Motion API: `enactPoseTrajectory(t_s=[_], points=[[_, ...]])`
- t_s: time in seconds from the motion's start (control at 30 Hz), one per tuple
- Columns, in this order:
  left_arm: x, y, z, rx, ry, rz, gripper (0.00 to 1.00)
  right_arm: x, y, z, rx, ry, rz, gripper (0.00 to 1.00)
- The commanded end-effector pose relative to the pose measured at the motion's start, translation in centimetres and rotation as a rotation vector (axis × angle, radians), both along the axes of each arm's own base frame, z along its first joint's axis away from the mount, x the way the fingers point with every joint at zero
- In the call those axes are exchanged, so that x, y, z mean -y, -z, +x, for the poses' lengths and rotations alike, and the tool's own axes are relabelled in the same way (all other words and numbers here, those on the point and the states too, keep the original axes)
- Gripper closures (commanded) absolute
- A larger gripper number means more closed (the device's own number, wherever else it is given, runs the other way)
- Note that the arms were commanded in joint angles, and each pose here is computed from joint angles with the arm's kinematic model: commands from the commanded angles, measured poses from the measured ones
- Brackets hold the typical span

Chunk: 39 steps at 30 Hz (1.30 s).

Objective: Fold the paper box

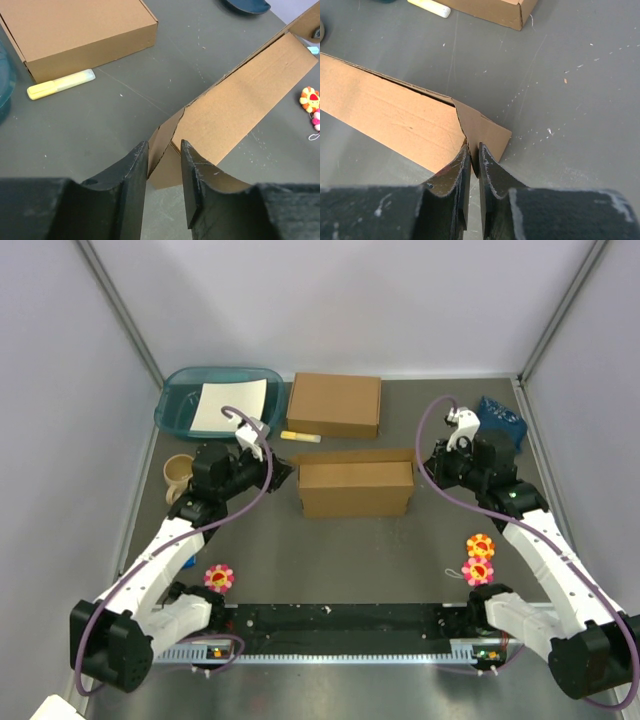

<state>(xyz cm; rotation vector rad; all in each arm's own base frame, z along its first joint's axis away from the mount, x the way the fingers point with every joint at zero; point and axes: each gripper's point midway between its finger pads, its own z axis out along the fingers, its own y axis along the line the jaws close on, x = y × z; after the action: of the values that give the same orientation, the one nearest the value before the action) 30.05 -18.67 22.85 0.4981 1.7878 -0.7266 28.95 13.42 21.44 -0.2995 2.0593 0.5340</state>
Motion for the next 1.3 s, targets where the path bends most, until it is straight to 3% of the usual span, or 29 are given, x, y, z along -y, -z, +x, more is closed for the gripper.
enactPoseTrajectory(t_s=[0.0, 0.03, 0.2, 0.37, 0.77, 1.1, 1.27], points=[[0.0, -1.9, 0.5, 0.057, -0.005, 0.011, 0.68, -0.8, -2.3, 0.6, 0.072, -0.011, 0.043, 0.90], [0.0, -2.0, 0.6, 0.058, -0.007, 0.009, 0.75, -0.8, -2.4, 0.5, 0.073, -0.011, 0.043, 0.90], [0.0, -2.1, 0.6, 0.050, -0.015, 0.000, 0.87, -0.9, -2.5, 0.5, 0.064, -0.010, 0.058, 0.91], [0.2, -2.4, 0.6, 0.034, -0.018, -0.022, 0.99, -1.4, -3.2, 0.4, 0.013, 0.017, 0.124, 1.00], [0.6, -1.9, 0.7, 0.039, -0.031, 0.012, 1.00, -3.3, -3.2, 0.3, -0.127, 0.023, 0.260, 1.00], [1.9, -2.2, 0.3, 0.018, -0.019, -0.015, 1.00, -4.5, -0.7, -0.5, -0.191, 0.087, 0.274, 1.00], [2.2, -2.0, 0.1, 0.016, -0.025, -0.017, 1.00, -5.0, 0.2, -0.6, -0.145, 0.132, 0.214, 1.00]])
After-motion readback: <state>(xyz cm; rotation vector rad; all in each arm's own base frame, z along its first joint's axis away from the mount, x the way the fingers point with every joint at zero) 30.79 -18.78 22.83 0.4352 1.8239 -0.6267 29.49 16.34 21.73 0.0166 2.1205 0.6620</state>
